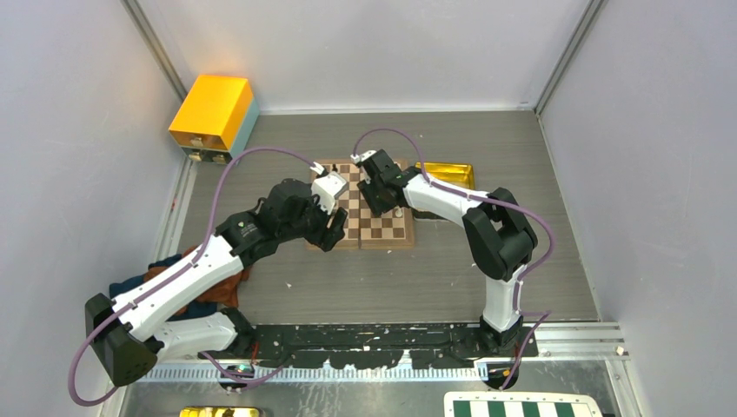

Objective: Set up the chess pieces on the board
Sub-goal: Pick up the chess piece from the chessboard.

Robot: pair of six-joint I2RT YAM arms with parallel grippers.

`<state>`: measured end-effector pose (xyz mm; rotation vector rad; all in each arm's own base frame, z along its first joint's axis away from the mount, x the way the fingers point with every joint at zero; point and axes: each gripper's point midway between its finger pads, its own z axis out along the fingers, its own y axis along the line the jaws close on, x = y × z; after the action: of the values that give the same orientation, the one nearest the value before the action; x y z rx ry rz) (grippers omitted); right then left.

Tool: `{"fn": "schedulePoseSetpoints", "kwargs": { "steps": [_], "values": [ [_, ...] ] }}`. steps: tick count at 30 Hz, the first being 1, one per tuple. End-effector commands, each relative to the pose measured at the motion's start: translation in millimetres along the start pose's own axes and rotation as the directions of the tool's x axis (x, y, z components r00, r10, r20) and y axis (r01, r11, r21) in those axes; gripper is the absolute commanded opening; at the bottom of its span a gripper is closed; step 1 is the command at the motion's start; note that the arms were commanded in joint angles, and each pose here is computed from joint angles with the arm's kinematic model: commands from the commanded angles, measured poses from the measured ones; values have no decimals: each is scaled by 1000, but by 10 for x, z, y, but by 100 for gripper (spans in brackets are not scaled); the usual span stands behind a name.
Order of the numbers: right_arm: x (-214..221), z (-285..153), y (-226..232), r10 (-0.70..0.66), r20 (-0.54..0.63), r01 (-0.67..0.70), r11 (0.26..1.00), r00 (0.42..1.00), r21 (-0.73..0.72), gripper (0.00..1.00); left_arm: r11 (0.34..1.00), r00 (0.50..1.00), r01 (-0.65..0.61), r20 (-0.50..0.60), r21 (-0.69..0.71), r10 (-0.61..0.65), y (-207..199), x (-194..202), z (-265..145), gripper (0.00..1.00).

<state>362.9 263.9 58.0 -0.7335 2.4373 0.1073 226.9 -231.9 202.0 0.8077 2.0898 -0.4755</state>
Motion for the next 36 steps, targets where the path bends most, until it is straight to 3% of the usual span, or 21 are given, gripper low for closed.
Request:
{"fn": "schedulePoseSetpoints", "kwargs": {
  "steps": [1,36],
  "values": [
    [-277,-63,-32,8,87,-9,1000,996,8,49,1000,998,-10,61,15,10,-13,-168,3,64],
    [-188,30,-4,48,76,-45,999,996,-29,52,1000,999,-2,52,25,1,-30,-154,19,62]
  ]
}}
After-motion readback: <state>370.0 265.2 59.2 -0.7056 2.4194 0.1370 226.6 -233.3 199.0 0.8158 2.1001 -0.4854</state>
